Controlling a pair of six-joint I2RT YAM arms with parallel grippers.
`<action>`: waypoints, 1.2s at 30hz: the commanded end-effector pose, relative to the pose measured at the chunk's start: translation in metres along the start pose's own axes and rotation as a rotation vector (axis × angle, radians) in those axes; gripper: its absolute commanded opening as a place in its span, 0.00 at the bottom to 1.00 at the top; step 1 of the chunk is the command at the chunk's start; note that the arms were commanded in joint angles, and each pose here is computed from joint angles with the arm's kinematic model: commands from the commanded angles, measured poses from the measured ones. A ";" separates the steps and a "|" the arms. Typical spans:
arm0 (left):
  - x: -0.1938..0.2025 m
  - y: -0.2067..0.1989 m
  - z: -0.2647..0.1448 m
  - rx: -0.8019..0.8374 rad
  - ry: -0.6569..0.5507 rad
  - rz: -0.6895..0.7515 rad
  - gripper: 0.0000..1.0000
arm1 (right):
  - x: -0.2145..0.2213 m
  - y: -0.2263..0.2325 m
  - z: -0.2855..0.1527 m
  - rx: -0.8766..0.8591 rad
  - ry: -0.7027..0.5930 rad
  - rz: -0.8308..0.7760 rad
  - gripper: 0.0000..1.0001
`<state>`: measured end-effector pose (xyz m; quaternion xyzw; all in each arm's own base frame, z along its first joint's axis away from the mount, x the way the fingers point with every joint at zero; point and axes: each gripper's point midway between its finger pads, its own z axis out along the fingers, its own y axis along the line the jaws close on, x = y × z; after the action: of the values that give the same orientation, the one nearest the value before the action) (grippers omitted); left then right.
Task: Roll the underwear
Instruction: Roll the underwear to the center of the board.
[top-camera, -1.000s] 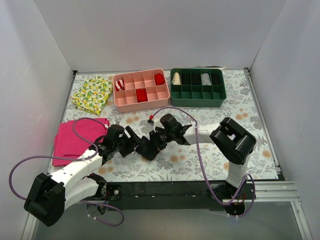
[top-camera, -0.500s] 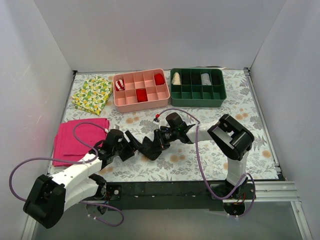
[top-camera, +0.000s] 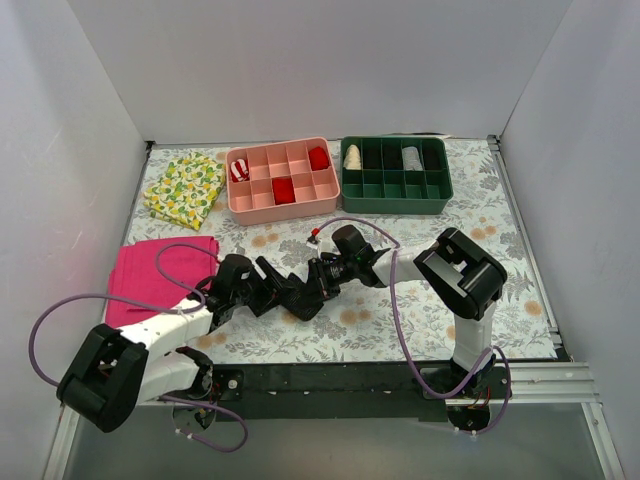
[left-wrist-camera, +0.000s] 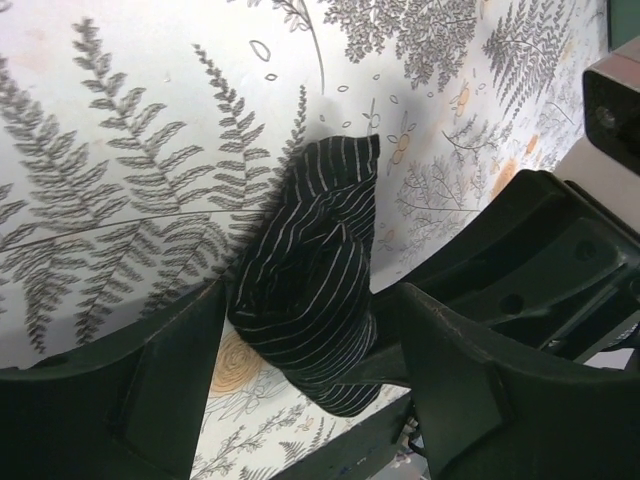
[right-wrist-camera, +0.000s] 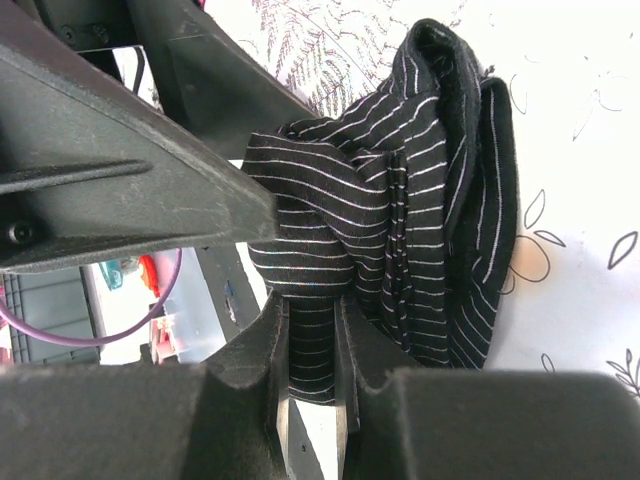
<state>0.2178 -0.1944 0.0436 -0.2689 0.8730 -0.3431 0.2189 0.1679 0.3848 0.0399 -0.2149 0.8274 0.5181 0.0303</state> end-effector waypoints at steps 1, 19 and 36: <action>0.003 -0.003 0.007 0.026 0.022 -0.014 0.66 | 0.036 -0.035 0.003 0.097 0.098 0.105 0.11; 0.007 0.008 0.016 -0.059 0.072 0.042 0.34 | 0.015 -0.017 -0.017 0.145 0.010 -0.085 0.44; 0.004 0.014 0.015 -0.210 0.116 0.046 0.29 | -0.004 0.018 -0.058 0.607 -0.150 -0.627 0.51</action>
<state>0.2238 -0.2064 0.0318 -0.2484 0.9057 -0.3036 0.1609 0.1689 0.3431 0.0781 -0.3630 0.8433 0.2986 0.2605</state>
